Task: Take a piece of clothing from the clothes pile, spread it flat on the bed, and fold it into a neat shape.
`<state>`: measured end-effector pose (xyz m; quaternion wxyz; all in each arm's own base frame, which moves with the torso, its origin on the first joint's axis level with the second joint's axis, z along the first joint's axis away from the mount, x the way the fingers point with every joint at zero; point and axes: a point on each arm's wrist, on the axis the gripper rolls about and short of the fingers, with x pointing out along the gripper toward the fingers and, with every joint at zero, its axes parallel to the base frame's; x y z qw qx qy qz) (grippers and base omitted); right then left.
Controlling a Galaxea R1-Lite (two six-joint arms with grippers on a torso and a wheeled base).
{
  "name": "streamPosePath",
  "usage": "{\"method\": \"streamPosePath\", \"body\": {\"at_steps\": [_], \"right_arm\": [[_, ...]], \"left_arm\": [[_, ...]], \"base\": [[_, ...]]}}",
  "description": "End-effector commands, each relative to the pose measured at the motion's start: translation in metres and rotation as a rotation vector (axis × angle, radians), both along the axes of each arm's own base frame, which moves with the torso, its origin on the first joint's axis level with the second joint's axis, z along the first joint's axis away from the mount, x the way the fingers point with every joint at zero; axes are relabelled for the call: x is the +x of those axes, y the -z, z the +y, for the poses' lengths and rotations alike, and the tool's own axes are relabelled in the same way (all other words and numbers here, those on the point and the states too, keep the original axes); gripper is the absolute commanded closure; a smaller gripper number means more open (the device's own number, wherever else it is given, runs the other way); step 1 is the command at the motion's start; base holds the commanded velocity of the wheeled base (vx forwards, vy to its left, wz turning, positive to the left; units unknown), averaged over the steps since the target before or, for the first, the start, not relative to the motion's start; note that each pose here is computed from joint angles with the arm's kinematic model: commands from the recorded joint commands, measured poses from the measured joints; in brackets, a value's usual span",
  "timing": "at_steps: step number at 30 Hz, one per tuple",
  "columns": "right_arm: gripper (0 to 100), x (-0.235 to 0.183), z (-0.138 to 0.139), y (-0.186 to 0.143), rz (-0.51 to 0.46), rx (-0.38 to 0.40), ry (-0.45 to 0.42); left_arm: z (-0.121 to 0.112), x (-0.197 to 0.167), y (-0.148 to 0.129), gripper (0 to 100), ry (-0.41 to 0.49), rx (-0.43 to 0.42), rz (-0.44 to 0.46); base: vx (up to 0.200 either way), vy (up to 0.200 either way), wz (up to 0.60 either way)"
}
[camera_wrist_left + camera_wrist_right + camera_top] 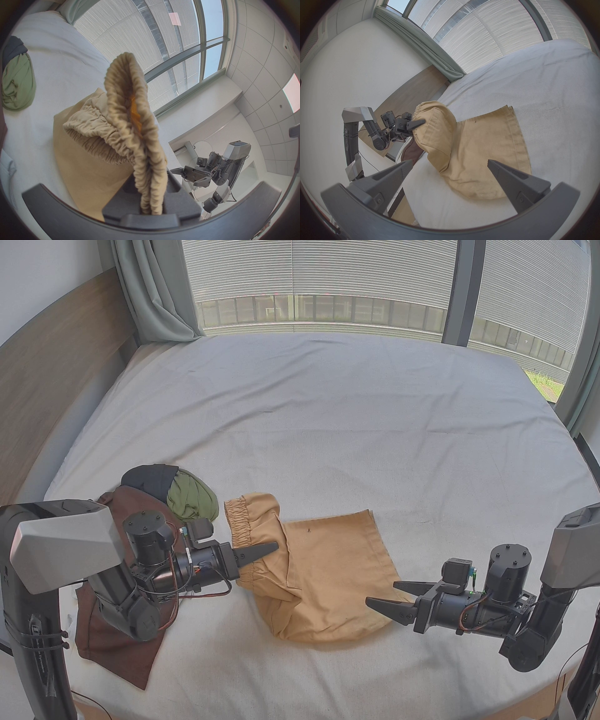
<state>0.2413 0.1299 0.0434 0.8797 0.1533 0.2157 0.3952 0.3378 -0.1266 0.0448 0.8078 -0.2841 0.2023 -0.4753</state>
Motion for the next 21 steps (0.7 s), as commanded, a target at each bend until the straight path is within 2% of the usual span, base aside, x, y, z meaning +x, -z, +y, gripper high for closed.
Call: {"method": "streamPosePath", "body": {"at_steps": [1,15,21], "right_arm": [[0,0.000,0.000,0.000,-0.001,0.001,0.000],[0,0.009,0.002,-0.007,-0.042,0.021,0.010],[0,0.016,0.000,-0.010,-0.064,0.028,0.045]], "left_arm": [[-0.010,0.001,-0.001,100,0.024,-0.010,-0.003],[-0.043,0.006,0.005,100,0.052,-0.031,0.024],[-0.052,0.015,0.015,100,0.047,-0.036,0.043]], "base": [[0.000,0.000,0.00],[0.000,0.000,0.00],[0.000,0.000,0.00]]}}
